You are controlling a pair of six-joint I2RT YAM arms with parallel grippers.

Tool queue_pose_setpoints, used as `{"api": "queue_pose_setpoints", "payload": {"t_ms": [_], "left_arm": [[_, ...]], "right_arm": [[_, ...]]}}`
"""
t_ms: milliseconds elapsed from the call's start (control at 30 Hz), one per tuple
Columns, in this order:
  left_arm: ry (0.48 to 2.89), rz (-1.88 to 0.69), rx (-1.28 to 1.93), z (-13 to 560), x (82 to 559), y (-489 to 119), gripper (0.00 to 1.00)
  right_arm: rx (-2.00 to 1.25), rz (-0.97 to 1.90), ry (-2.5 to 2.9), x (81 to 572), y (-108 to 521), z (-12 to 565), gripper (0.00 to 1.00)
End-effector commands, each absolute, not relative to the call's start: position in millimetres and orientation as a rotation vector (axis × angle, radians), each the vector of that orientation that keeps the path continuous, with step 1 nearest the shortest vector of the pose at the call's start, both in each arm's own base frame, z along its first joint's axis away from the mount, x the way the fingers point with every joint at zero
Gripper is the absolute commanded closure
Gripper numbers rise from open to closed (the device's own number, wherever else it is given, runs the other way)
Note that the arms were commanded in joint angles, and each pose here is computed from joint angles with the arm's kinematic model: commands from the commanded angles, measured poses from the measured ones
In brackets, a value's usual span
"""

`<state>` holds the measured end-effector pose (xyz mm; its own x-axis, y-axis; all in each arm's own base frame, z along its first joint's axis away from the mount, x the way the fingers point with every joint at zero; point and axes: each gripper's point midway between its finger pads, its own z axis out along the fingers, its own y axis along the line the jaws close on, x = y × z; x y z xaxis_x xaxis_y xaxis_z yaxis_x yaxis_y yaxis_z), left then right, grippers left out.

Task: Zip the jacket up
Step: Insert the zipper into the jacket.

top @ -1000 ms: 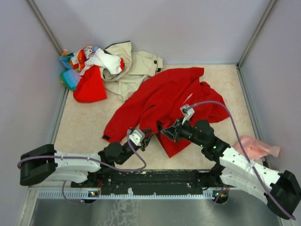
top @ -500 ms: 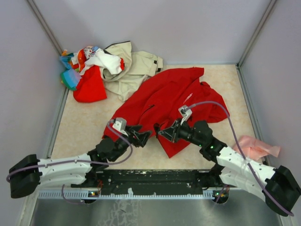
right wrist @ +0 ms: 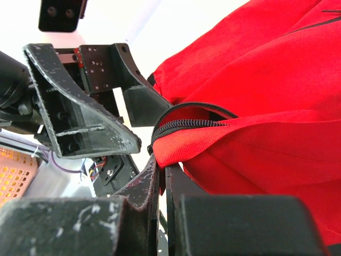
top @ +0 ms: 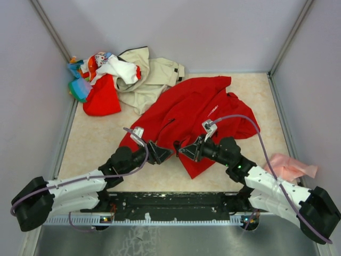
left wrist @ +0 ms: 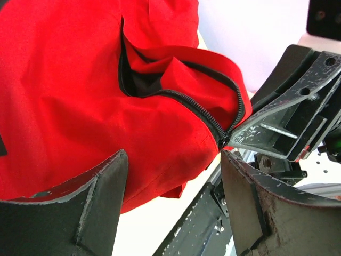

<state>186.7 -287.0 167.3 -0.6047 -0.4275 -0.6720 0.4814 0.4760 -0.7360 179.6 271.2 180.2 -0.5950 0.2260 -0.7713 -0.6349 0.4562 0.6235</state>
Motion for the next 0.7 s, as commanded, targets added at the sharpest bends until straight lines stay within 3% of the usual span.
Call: {"api": "queue_pose_setpoints", "payload": {"t_ms": [0,433,667], "left_arm": [[1.831,-1.379,0.06,177,179,-298,0.26],[1.766,-1.457,0.07,187,181,-300,0.49],[1.754,-1.458,0.124,188,179,-302,0.77]], "right_arm": [[-0.349,1.293,1.751,184,275,203,1.0],[-0.372,1.312,1.767,182,280,199,1.0],[-0.378,1.32,1.781,182,282,198,1.0]]}}
